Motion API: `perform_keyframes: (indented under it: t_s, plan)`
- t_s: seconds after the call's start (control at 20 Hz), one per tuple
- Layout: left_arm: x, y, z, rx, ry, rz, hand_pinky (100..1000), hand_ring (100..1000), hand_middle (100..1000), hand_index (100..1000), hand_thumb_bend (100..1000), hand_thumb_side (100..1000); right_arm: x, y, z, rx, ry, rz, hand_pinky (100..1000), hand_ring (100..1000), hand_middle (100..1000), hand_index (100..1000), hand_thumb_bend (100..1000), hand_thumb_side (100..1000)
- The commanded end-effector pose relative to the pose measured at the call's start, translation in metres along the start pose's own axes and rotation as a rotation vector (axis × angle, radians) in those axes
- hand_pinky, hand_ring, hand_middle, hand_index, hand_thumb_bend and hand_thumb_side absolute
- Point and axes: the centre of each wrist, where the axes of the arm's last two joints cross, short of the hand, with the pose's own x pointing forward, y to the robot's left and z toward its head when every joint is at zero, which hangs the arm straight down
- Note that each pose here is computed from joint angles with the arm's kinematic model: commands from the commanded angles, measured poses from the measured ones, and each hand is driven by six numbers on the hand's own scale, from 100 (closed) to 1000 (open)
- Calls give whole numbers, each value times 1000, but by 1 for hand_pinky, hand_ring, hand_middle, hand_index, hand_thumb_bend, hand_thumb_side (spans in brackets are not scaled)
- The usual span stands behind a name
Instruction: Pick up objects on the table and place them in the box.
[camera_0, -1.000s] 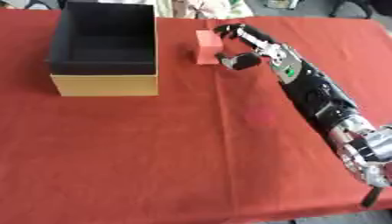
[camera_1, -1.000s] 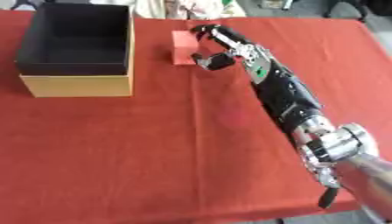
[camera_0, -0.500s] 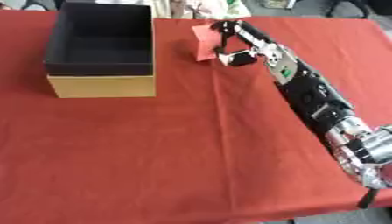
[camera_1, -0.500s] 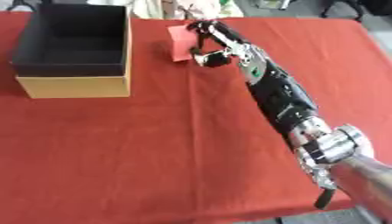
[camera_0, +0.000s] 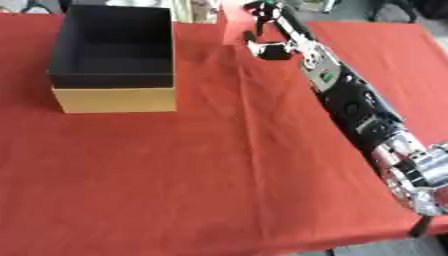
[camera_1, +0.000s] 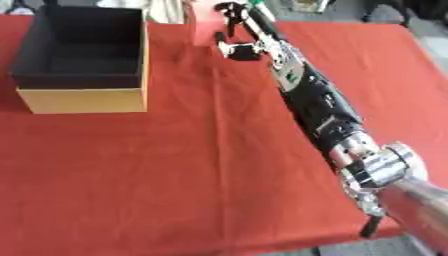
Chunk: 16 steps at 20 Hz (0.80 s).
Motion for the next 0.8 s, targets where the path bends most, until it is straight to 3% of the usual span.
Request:
perform_keyframes:
  t_s: [0.05,0.45,0.8]
  plan:
    - [6,3,-1,-3,-17,-9,885,999,912,914,100,402,20,-30,-20,-39,-99,16,769,817,364,564,100,100]
    - [5,-1,-3,-27,-17,0,885,999,911,913,100,399,55,-24,-48,36,-221,-28,778,818,367,568,100,100]
    - [7,-8,-9,-63,-33,17,884,999,911,913,100,400,61,0,-55,148,-232,-27,786,831,376,586,100,100]
